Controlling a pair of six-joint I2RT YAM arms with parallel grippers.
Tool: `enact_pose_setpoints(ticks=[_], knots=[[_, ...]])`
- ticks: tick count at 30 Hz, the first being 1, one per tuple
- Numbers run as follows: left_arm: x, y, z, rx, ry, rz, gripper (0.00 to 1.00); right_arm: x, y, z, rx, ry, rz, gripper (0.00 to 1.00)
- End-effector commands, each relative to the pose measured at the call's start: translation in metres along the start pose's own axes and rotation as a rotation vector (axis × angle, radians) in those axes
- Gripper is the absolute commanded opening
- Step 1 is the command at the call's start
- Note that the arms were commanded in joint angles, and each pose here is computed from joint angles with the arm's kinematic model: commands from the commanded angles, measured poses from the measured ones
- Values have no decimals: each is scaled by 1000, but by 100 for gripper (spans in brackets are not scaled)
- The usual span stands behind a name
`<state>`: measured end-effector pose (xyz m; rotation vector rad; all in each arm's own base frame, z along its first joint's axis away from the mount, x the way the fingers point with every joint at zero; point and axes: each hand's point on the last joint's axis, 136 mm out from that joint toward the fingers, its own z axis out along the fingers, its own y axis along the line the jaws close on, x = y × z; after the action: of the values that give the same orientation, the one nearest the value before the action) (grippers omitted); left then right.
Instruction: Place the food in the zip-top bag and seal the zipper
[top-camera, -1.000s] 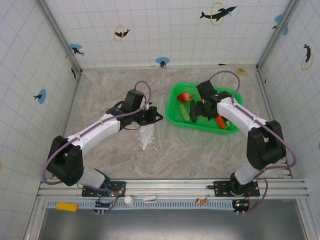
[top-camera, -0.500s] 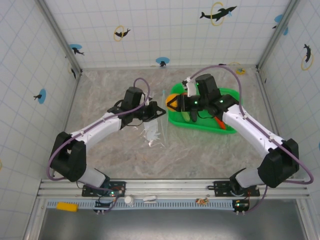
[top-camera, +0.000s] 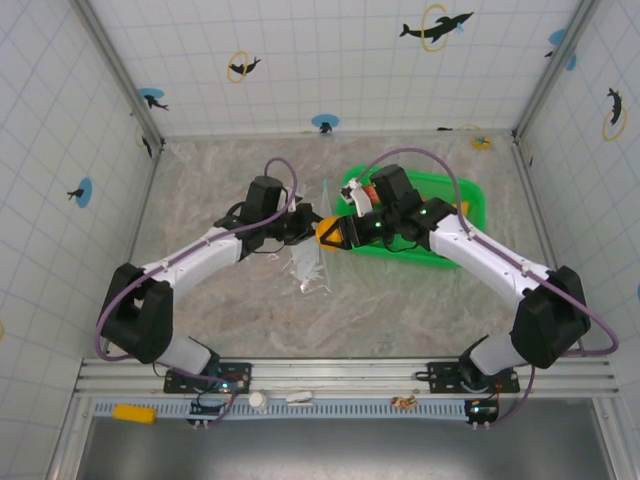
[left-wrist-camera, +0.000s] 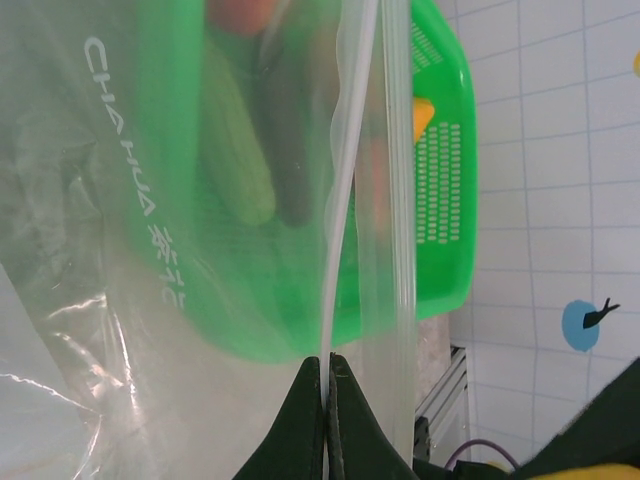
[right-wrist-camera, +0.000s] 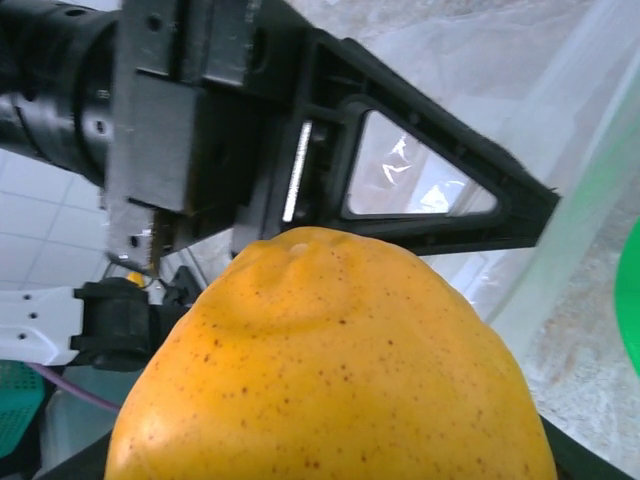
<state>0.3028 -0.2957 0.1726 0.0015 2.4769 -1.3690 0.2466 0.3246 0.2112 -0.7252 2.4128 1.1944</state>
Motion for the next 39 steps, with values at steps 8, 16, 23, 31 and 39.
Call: enact_pose_setpoints(ticks=[8, 16, 23, 31, 39], knots=[[0, -22, -19, 45, -13, 39, 0, 5, -67, -5, 391, 52, 1, 48], [2, -27, -25, 35, -4, 58, 0, -10, -67, -2, 460, 77, 23, 48], [-16, -60, -39, 75, -54, 105, 0, -17, -73, 4, 570, 148, 24, 51], [-25, -81, -48, 83, -65, 162, 0, -24, -62, 12, 565, 160, 0, 62], [-24, -72, -49, 33, -58, 163, 0, -52, -37, 2, 393, 23, 42, 86]])
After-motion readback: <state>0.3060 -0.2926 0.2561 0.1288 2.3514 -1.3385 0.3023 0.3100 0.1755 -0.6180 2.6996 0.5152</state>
